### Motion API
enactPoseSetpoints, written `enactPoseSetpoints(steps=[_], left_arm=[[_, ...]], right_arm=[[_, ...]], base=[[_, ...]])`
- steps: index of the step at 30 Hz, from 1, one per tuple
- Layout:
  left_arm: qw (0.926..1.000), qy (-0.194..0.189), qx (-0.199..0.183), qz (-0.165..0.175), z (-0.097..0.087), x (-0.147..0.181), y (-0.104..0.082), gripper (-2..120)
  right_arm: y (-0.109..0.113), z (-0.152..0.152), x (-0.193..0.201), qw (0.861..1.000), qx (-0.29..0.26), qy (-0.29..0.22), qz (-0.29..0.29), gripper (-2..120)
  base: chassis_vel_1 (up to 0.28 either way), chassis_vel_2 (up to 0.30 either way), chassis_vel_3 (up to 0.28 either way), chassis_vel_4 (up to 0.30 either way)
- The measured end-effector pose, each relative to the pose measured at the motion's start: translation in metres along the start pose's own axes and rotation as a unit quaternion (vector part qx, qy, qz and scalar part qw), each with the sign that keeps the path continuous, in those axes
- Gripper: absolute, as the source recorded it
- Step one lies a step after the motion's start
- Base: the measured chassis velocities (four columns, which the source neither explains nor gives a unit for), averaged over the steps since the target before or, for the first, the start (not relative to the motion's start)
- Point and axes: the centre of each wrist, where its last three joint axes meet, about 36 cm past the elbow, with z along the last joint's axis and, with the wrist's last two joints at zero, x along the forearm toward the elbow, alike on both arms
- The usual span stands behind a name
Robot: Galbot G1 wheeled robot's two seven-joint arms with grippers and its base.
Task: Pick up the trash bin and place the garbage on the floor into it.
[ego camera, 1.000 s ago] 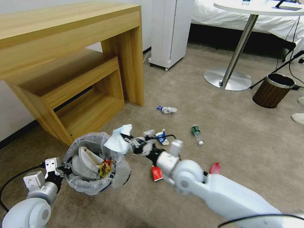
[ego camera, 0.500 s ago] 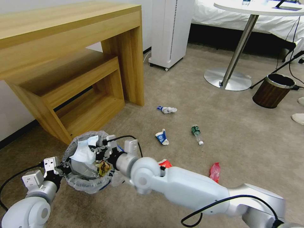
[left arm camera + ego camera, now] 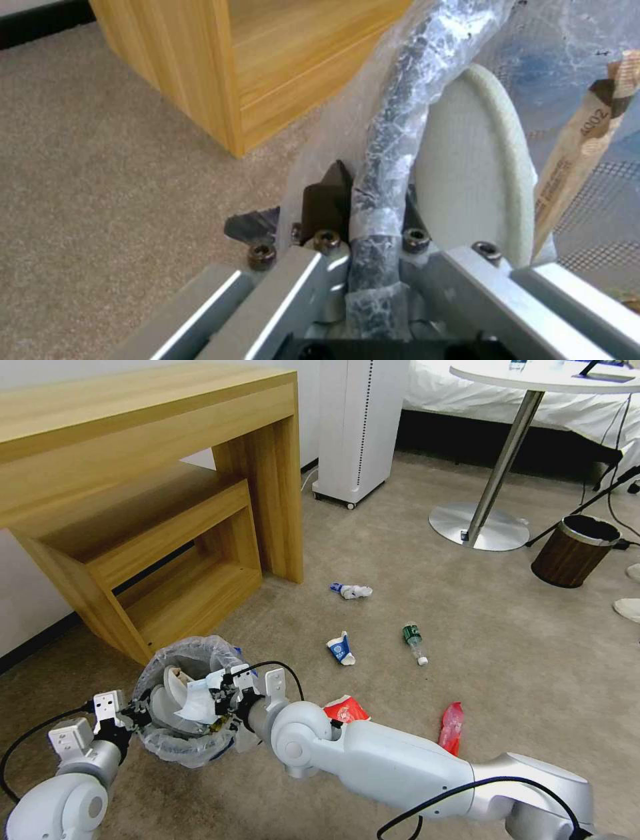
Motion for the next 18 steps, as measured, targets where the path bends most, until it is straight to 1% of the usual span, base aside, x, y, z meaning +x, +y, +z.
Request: enactPoseSetpoints(steps=[2,3,5,6,7,8,9,11,13,16,17,18], left_arm=[[1.0,0.001,0.0,0.0,0.0013,-0.0001,0.0003,0],[1.0,0.001,0.0,0.0,0.0019,-0.0003,0.0003,0],[1.0,0.001,0.0,0.0,0.002,-0.0003,0.0003,0],[1.0,0.001,0.001,0.0,0.0024,-0.0005,0.0001,0],[1.0,0.001,0.001,0.0,0.0026,-0.0006,-0.0001,0],[1.0,0.001,0.001,0.0,0.0027,-0.0007,-0.0003,0],[1.0,0.001,0.001,0.0,0.0027,-0.0007,-0.0003,0],[1.0,0.002,0.002,0.001,0.0038,-0.0008,-0.0013,0],[1.0,0.002,0.002,0.001,0.0038,-0.0008,-0.0013,0],[1.0,0.003,0.003,0.001,0.0051,-0.0011,-0.0021,0],[1.0,0.003,0.003,0.001,0.0051,-0.0011,-0.0021,0],[1.0,0.003,0.003,0.001,0.0053,-0.0011,-0.0024,0]], right_arm=[[-0.0032,0.0011,0.0008,1.0,0.003,0.002,0.005,0],[-0.0046,0.0016,0.0018,1.0,0.005,0.001,0.006,4],[-0.005,0.0019,0.0022,1.0,0.005,0.0,0.006,6],[-0.0073,0.0024,0.0045,1.0,0.009,-0.003,0.005,14],[-0.0083,0.0023,0.0058,1.0,0.01,-0.004,0.004,16],[-0.0093,0.0022,0.0069,1.0,0.012,-0.004,0.004,21],[-0.0093,0.0022,0.0069,1.0,0.012,-0.004,0.004,21],[-0.0111,0.0021,0.0092,1.0,0.015,-0.007,0.004,32],[-0.0111,0.0021,0.0092,1.0,0.015,-0.007,0.004,32],[-0.0111,0.0018,0.0098,1.0,0.018,-0.009,0.003,50],[-0.0111,0.0018,0.0098,1.0,0.018,-0.009,0.003,50],[-0.0109,0.0018,0.0098,1.0,0.018,-0.009,0.003,53]], base=[[0.0,0.0,0.0,0.0],[0.0,0.0,0.0,0.0],[0.0,0.0,0.0,0.0],[0.0,0.0,0.0,0.0],[0.0,0.0,0.0,0.0],[0.0,0.0,0.0,0.0],[0.0,0.0,0.0,0.0],[0.0,0.0,0.0,0.0],[0.0,0.0,0.0,0.0],[0.0,0.0,0.0,0.0],[0.0,0.0,0.0,0.0],[0.0,0.0,0.0,0.0]])
